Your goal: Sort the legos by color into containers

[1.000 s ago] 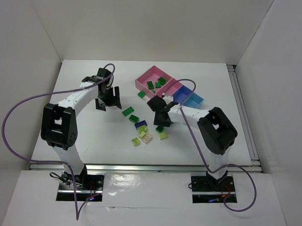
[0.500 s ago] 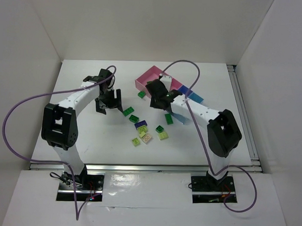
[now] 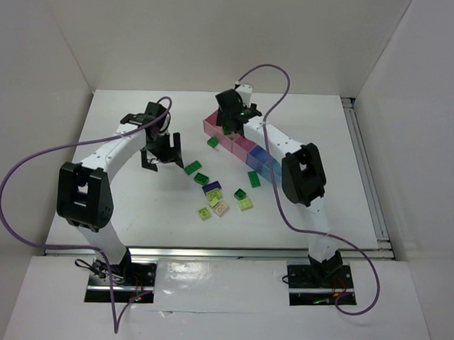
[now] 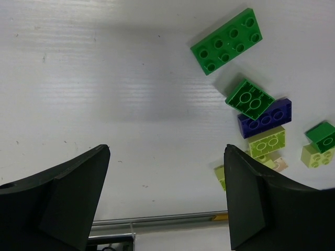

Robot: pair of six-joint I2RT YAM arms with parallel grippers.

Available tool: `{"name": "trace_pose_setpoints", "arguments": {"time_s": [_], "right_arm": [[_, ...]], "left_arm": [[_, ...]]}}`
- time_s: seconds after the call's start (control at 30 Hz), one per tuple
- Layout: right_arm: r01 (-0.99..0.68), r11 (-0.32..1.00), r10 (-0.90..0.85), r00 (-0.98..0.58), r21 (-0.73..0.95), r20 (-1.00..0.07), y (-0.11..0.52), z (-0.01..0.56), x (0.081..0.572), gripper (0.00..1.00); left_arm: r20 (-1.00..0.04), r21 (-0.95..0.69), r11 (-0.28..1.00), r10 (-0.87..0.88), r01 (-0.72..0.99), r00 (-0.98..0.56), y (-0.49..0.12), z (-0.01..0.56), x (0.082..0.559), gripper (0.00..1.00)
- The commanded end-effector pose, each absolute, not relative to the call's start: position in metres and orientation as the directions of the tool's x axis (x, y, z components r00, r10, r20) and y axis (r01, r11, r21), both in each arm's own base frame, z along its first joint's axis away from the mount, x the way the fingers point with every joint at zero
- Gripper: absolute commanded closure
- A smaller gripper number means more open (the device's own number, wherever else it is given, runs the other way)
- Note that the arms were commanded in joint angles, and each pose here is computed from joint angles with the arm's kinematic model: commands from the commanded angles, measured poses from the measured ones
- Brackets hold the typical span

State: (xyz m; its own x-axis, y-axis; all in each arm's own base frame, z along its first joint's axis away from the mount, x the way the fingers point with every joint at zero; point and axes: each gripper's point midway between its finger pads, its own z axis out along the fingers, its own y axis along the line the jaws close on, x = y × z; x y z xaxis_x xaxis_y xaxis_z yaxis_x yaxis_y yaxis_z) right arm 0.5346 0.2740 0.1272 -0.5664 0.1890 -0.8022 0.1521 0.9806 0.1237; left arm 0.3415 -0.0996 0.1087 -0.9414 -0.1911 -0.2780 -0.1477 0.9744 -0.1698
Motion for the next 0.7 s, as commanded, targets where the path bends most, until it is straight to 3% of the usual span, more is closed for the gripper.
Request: {"name": "trace_pose_setpoints", "arguments": {"time_s": [0.0,0.13,0.17,0.27,0.4,0.67], "right_arm": [[0.140,0.980,0.196,-0.503,0.144,-0.842,0.266,0.179,0.523,0.15],[0.095,0.974,0.226,-0.469,0.206,-0.854,0.249,0.218,0.464,0.31],[0.090,0.984,0.180,-0.524,0.157,-0.833,0.242,0.189,0.441,0.32],[0.074,0.985,0.170,-0.590,0.157,-0.789,0.231,0.166,0.388,0.32],[0.066,0.983,0.170,-0.680,0.172,-0.713,0.217,0.129,0.341,0.23],[-0.029,0.972,0.136,-0.740,0.233,-0.659,0.219,0.089,0.310,0.19]], "left_arm": [[-0.295,-0.170,0.975,-0.190,-0.144,-0.936,-0.098,0.119,0.333,0.08],[-0.299,-0.162,0.976,-0.191,-0.147,-0.935,-0.096,0.116,0.333,0.08],[-0.307,-0.166,0.975,-0.191,-0.146,-0.932,-0.097,0.117,0.335,0.08],[-0.307,-0.166,0.975,-0.191,-0.146,-0.932,-0.097,0.114,0.335,0.08],[-0.302,-0.176,0.974,-0.190,-0.141,-0.934,-0.103,0.112,0.336,0.08],[-0.306,-0.170,0.980,-0.151,-0.102,-0.940,-0.120,0.112,0.336,0.09]]}}
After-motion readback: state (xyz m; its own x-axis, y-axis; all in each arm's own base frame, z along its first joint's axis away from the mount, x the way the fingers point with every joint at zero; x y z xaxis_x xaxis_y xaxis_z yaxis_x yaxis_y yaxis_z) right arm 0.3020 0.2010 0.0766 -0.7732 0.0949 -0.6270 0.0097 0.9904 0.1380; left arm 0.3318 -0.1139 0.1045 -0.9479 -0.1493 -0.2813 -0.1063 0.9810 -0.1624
